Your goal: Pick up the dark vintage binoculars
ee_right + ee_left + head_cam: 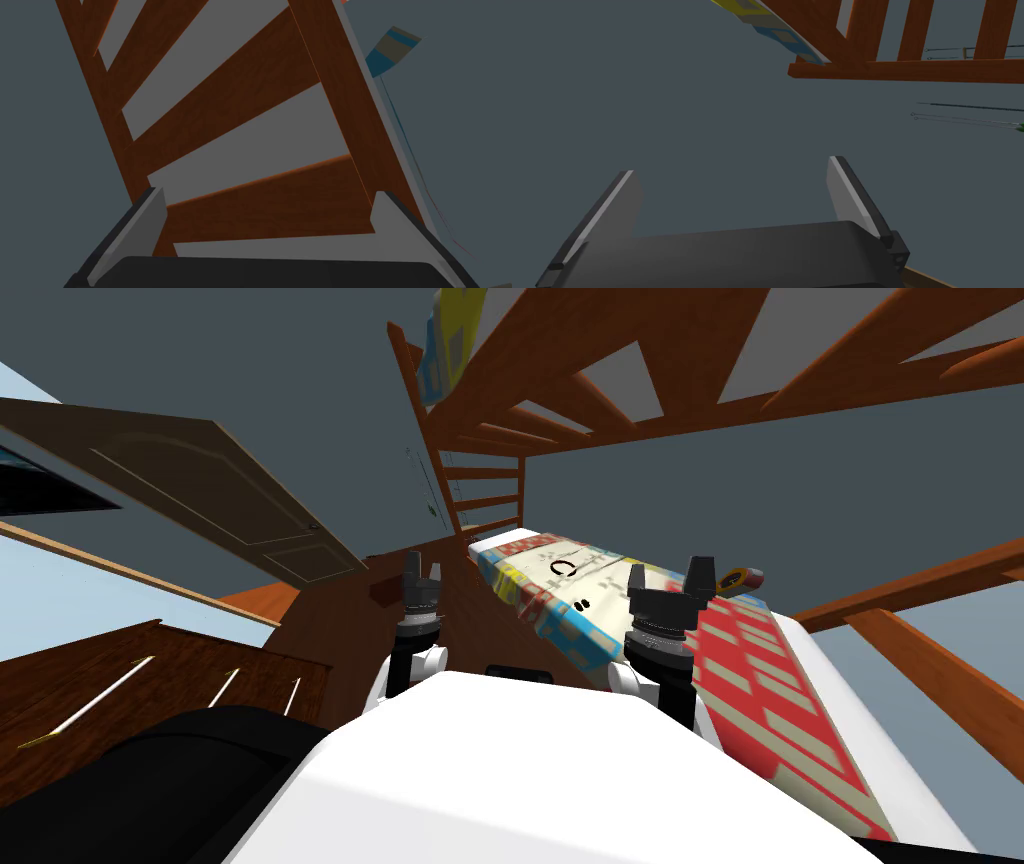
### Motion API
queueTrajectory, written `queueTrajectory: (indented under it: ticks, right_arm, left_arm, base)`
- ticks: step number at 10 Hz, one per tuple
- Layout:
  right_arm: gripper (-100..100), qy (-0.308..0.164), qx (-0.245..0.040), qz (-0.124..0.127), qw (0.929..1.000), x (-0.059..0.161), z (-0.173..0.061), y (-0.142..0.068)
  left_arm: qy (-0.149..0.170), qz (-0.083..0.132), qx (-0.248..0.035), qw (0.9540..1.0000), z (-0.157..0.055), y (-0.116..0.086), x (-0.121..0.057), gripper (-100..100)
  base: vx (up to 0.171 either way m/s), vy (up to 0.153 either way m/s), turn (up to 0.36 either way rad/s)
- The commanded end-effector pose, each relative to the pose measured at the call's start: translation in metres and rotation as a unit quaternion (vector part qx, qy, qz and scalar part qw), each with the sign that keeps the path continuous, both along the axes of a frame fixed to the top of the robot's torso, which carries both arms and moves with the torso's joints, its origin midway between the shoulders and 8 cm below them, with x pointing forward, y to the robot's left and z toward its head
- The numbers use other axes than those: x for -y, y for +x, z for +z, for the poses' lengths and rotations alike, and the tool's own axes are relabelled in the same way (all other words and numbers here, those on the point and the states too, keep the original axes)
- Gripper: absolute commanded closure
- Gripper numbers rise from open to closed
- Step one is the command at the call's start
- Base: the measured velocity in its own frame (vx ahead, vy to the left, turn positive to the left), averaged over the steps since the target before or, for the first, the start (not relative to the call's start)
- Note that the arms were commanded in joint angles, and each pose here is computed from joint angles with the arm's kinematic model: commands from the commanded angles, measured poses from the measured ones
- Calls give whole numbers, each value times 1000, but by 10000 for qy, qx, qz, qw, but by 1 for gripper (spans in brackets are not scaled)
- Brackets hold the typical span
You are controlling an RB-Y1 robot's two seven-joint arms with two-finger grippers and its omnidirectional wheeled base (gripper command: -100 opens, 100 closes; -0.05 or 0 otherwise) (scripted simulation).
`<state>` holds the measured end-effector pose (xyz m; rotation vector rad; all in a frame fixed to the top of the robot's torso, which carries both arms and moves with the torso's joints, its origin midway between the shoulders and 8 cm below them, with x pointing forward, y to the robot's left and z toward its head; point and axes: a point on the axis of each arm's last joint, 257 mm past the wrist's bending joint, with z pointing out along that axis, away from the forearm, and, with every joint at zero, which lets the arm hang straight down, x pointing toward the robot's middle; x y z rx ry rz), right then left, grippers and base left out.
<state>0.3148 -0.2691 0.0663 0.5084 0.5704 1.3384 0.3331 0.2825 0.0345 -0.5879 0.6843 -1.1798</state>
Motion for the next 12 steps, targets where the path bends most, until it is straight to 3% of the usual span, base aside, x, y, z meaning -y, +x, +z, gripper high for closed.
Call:
queueTrajectory:
  ticks: [1,6,8,12]
  right_arm:
    - [-100,-201,3,192,9996,-12,-2,3]
    - [-100,-843,-34,846,9928,-58,-22,14]
    - [-100,-1183,-101,1142,9863,-79,-38,19]
    - [-100,-1693,-241,1481,9741,-101,-62,23]
  left_arm:
    - [0,0,0,10000,0,0,0,0]
    - [0,0,0,10000,0,0,0,0]
    - [0,0,0,10000,0,0,0,0]
    - [0,0,0,10000,0,0,0,0]
  base:
    - [46,15,91]
    - [106,32,112]
    - [114,61,148]
    - [89,29,99]
